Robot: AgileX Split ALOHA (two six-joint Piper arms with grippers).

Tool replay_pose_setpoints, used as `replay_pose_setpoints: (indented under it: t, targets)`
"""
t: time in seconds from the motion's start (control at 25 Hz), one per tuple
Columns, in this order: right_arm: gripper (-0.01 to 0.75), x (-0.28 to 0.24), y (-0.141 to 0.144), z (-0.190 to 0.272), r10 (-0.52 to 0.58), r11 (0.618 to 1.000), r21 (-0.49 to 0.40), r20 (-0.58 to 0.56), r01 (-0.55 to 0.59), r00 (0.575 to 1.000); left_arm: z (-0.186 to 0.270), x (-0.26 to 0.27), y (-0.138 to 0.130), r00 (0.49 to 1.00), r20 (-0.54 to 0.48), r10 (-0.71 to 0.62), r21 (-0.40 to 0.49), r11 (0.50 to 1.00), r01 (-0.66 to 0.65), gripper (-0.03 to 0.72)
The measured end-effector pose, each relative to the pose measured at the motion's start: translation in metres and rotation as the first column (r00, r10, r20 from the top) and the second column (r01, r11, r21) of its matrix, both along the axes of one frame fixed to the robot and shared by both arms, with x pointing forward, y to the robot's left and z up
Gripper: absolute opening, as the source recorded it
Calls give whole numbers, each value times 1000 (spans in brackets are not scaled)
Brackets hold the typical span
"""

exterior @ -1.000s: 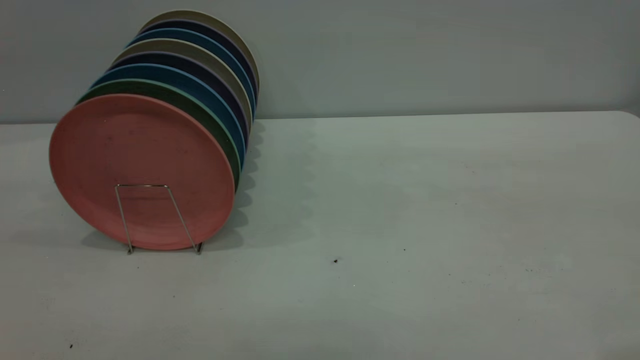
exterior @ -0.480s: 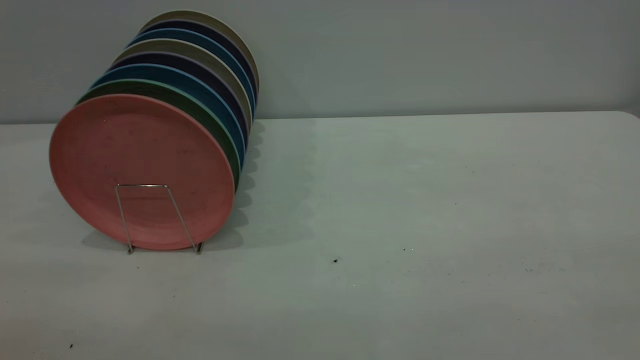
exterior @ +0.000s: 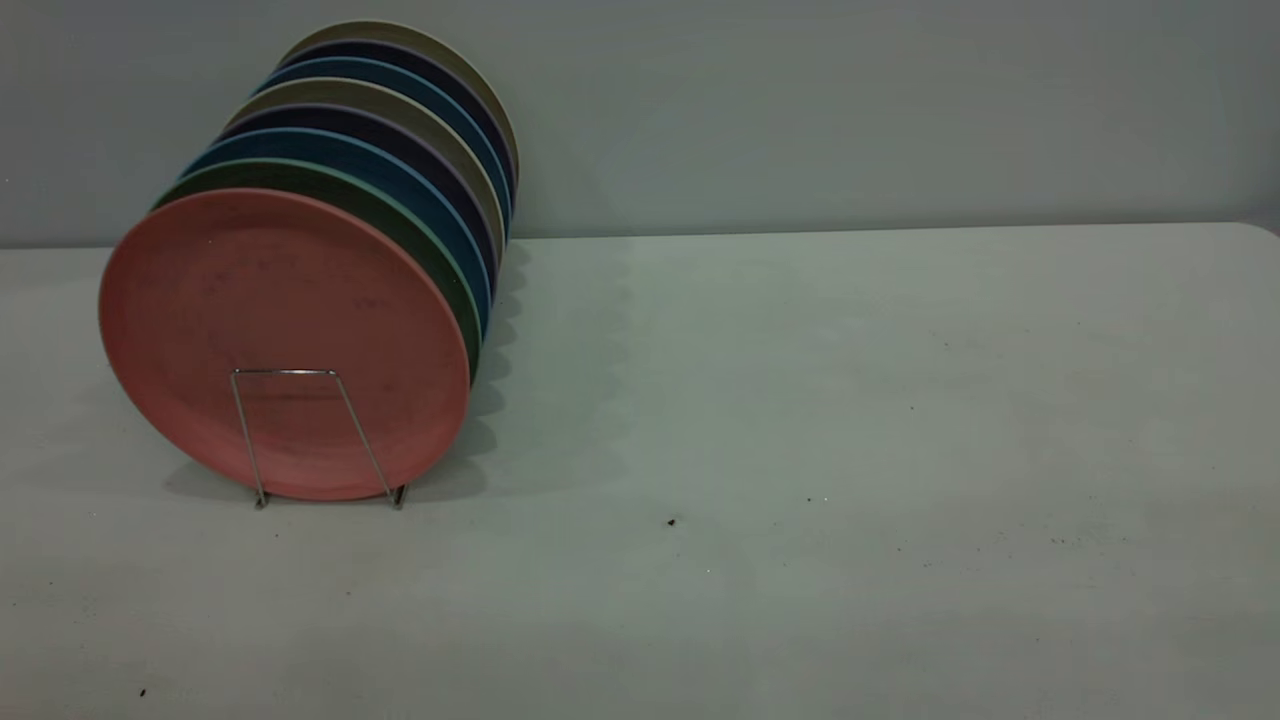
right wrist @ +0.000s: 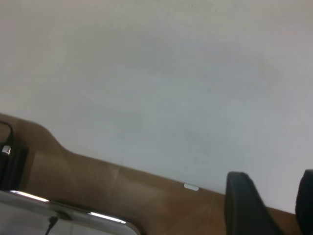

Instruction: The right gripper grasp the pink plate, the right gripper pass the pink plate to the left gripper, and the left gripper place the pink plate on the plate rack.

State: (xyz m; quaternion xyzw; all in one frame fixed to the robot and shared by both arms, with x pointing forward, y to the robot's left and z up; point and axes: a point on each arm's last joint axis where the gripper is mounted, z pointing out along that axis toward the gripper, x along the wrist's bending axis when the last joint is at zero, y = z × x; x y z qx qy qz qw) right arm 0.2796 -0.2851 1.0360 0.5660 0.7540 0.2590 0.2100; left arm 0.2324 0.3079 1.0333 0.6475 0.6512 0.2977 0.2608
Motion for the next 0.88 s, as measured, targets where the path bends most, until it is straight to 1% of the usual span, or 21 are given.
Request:
replay_pose_setpoints:
  t: [0.16, 0.56, 0.88]
  targets:
    - [278, 0, 0, 0, 0, 1000, 0, 1, 0, 1000, 0, 0, -3, 999, -1, -33, -13, 999, 33, 420]
    - [278, 0, 0, 0, -1, 1000, 1, 1, 1, 1000, 0, 0, -5, 999, -1, -47, -36, 998, 46, 420]
    - [278, 0, 0, 0, -3, 1000, 2, 2, 3, 1000, 0, 0, -5, 999, 1, -47, -36, 998, 47, 420]
